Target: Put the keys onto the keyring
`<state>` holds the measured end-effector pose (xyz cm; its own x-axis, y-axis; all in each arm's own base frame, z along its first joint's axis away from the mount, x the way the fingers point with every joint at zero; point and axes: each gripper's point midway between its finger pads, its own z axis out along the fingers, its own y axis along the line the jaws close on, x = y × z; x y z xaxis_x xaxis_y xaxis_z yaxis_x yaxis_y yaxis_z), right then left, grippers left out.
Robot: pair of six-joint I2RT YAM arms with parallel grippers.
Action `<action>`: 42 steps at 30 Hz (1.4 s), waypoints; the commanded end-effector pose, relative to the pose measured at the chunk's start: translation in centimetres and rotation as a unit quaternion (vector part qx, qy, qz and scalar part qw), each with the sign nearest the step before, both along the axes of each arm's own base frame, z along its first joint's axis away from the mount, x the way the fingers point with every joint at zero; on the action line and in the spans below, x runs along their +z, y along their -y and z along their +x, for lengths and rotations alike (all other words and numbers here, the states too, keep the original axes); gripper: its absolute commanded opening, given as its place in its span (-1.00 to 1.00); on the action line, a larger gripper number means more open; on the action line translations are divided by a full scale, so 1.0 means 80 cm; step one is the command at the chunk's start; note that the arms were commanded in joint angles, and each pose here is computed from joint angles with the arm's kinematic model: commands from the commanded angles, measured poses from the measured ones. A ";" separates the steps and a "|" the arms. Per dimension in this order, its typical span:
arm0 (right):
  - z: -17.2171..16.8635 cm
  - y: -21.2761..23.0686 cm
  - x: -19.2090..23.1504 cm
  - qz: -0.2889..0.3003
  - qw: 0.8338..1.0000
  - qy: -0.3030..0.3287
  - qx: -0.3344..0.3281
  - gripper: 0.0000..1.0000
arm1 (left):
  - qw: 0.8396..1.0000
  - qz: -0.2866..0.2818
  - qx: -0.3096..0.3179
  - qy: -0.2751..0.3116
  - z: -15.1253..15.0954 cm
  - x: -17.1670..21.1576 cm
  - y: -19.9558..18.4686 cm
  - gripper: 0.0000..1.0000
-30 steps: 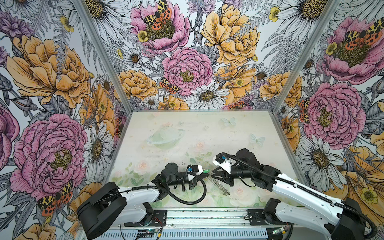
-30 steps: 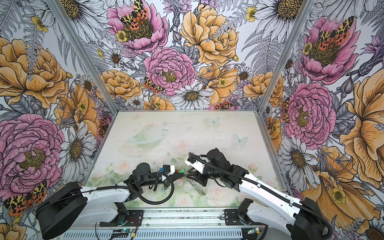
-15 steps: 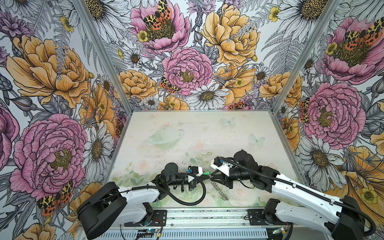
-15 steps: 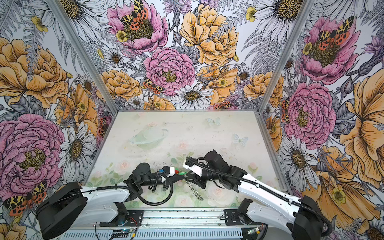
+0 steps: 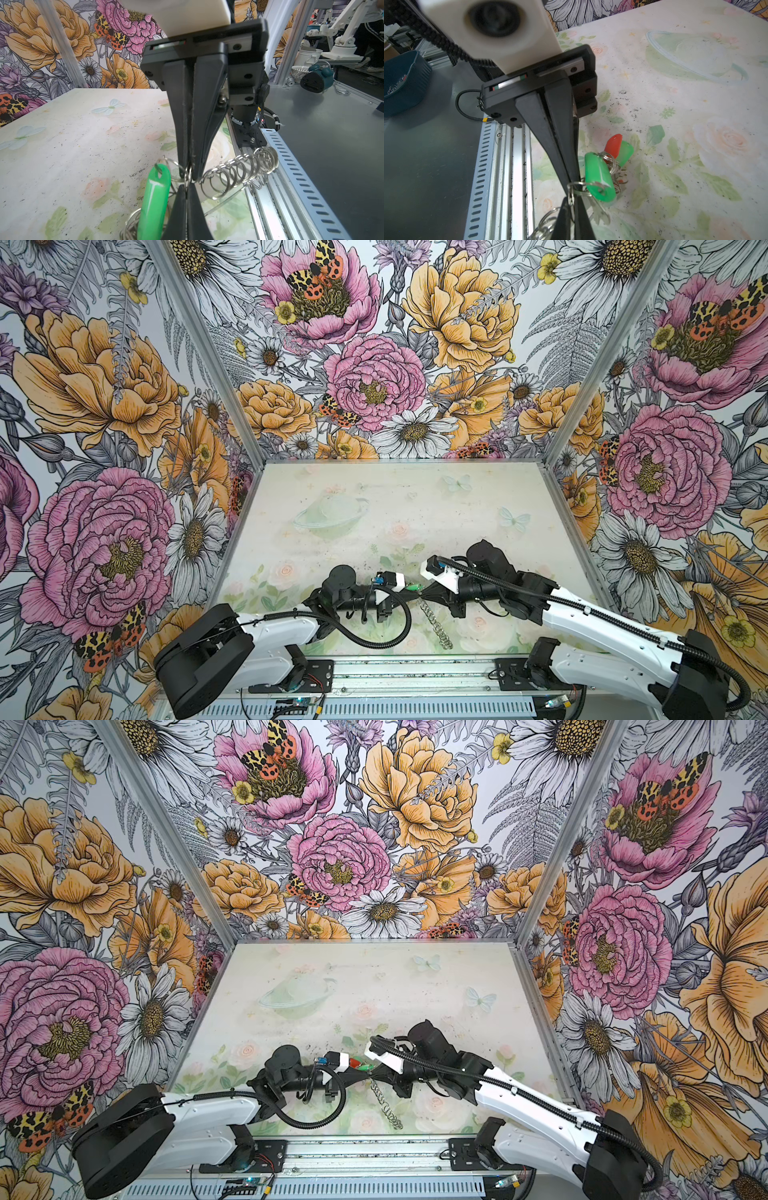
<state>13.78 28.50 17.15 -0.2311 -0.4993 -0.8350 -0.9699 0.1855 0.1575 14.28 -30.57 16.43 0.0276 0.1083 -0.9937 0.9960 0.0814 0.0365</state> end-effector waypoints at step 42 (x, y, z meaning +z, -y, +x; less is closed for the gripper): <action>0.081 0.012 0.010 -0.044 0.980 0.104 -0.163 -1.00 | 0.885 0.053 0.303 -0.350 0.078 0.035 -0.019 -0.30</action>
